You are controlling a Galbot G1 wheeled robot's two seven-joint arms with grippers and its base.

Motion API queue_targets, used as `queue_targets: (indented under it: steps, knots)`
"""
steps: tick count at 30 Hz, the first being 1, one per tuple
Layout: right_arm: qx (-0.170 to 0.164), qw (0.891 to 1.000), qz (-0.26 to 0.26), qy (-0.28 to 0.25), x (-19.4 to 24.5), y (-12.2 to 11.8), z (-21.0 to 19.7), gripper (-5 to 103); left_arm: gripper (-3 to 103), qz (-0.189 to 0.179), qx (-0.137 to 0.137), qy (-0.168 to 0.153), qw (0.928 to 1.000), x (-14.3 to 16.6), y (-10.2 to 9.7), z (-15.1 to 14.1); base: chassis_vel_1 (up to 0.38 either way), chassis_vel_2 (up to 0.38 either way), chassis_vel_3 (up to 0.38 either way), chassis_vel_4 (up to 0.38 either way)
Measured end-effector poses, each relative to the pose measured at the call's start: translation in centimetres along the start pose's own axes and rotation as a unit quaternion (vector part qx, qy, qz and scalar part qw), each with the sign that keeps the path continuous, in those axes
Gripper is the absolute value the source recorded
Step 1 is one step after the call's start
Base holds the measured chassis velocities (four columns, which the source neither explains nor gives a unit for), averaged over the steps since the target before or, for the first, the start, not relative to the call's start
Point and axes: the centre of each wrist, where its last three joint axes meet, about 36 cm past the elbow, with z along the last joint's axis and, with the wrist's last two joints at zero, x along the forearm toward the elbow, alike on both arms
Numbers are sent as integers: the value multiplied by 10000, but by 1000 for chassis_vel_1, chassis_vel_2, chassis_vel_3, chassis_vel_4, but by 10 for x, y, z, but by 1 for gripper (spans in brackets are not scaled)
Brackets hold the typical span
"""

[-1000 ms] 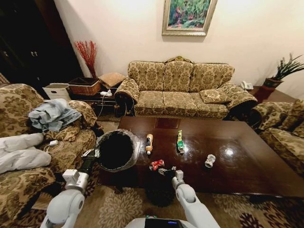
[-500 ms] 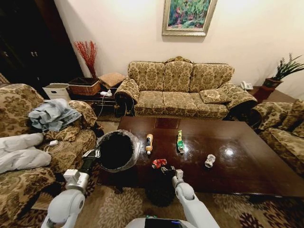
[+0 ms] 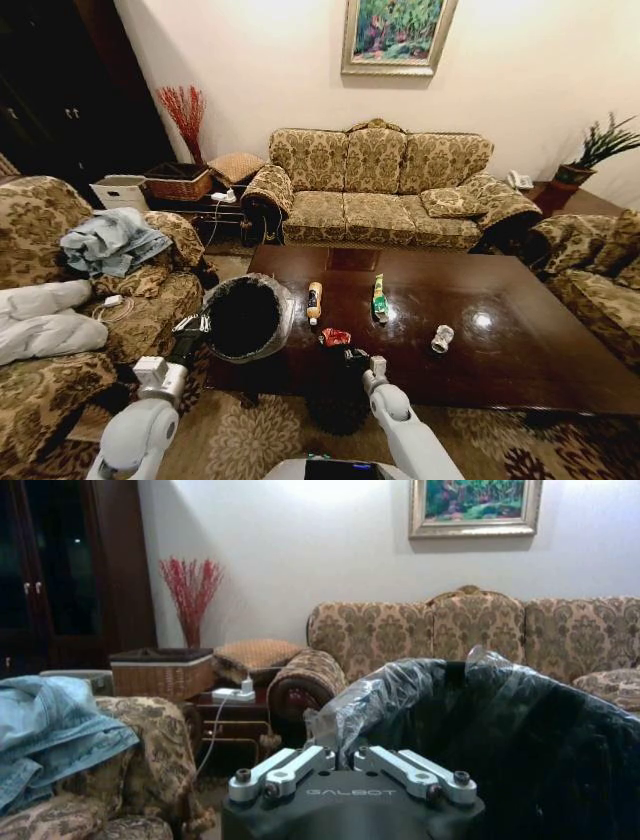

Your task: Move to the front of the table and place the trash on the table into the trash bin.

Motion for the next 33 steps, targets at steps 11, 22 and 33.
queue_targets:
  steps: [11, 22, 33]
  knots:
    - [50, 9995, -42, -318, 23, 6, -11, 16, 4, 8, 10, -20, 10000, -1, 0, 0, 0, 0, 0, 0]
    - [164, 9660, -518, -2527, 128, -1, -151, 12, 4, 103, -136, 50, 9998, -12, 19, 0, 0, 0, 0, 0]
    - [626, 9050, -2555, -3344, 184, 50, -215, 12, 4, 1054, -599, 19, 9926, -27, 26, -29, 0, 0, 0, 0]
